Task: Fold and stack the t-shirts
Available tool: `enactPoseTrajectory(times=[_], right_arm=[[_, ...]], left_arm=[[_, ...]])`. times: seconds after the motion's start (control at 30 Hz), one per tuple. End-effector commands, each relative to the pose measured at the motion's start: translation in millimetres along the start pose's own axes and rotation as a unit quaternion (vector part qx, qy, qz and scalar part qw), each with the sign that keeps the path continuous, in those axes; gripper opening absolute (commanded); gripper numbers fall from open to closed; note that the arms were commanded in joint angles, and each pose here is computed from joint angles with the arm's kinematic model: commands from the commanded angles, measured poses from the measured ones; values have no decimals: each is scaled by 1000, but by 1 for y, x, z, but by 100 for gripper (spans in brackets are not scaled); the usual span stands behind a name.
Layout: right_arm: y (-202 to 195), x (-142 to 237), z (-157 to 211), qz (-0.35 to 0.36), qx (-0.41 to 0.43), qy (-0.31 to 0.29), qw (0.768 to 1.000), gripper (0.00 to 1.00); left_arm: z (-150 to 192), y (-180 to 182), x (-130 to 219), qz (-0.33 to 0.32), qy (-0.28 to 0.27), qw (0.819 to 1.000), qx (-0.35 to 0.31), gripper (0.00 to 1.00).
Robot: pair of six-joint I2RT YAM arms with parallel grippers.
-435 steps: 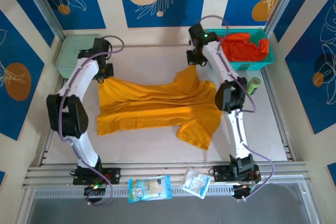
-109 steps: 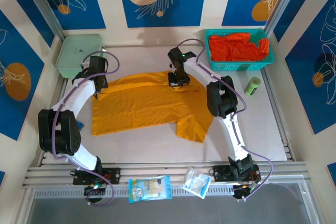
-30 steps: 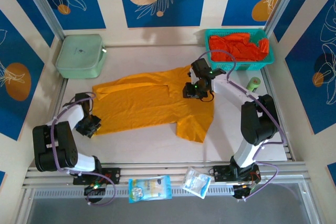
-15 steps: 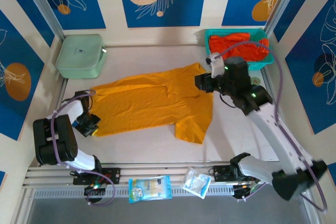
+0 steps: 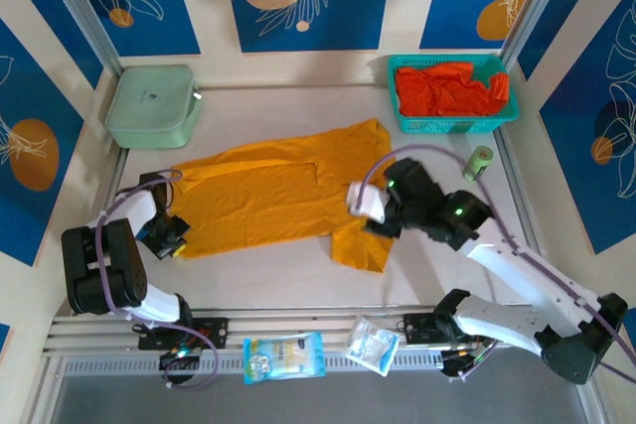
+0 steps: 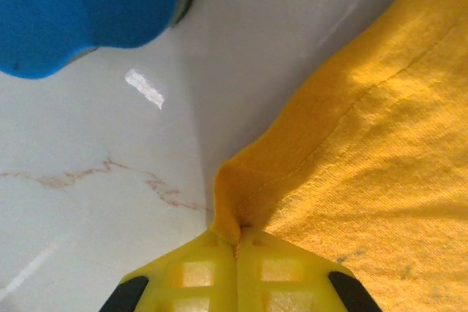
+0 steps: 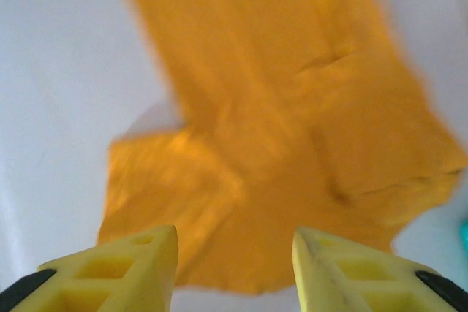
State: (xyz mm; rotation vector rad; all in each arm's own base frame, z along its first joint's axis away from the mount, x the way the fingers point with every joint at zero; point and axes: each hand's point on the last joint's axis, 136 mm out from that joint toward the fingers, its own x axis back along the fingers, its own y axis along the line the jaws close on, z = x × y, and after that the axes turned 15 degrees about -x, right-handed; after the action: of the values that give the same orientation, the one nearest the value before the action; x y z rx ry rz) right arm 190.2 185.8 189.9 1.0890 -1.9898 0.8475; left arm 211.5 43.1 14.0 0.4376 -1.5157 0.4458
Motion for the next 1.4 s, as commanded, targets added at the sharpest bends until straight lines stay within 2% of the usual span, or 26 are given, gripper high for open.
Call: enactPoseTrajectory(times=[0.0, 0.33, 0.47, 0.67, 0.87, 1.1, 1.37], right_arm=[[21, -20, 64, -33, 113, 122, 985, 46], [72, -84, 118, -121, 132, 204, 962, 52], [73, -95, 119, -121, 108, 226, 961, 52], [59, -114, 122, -81, 92, 262, 957, 50], [54, -124, 125, -63, 82, 286, 953, 35], [47, -107, 123, -57, 102, 296, 948, 0], [46, -68, 123, -52, 136, 280, 949, 0]], left_arm=[[-43, -51, 11, 132, -93, 987, -26, 0], [-38, -59, 24, 170, -117, 978, -17, 0], [-39, -60, 31, 174, -127, 976, -21, 0], [-39, -59, 40, 175, -141, 974, -28, 0], [-37, -56, 44, 169, -147, 974, -30, 0], [-33, -54, 50, 168, -150, 974, -31, 0], [-18, -48, 50, 164, -134, 977, -31, 0]])
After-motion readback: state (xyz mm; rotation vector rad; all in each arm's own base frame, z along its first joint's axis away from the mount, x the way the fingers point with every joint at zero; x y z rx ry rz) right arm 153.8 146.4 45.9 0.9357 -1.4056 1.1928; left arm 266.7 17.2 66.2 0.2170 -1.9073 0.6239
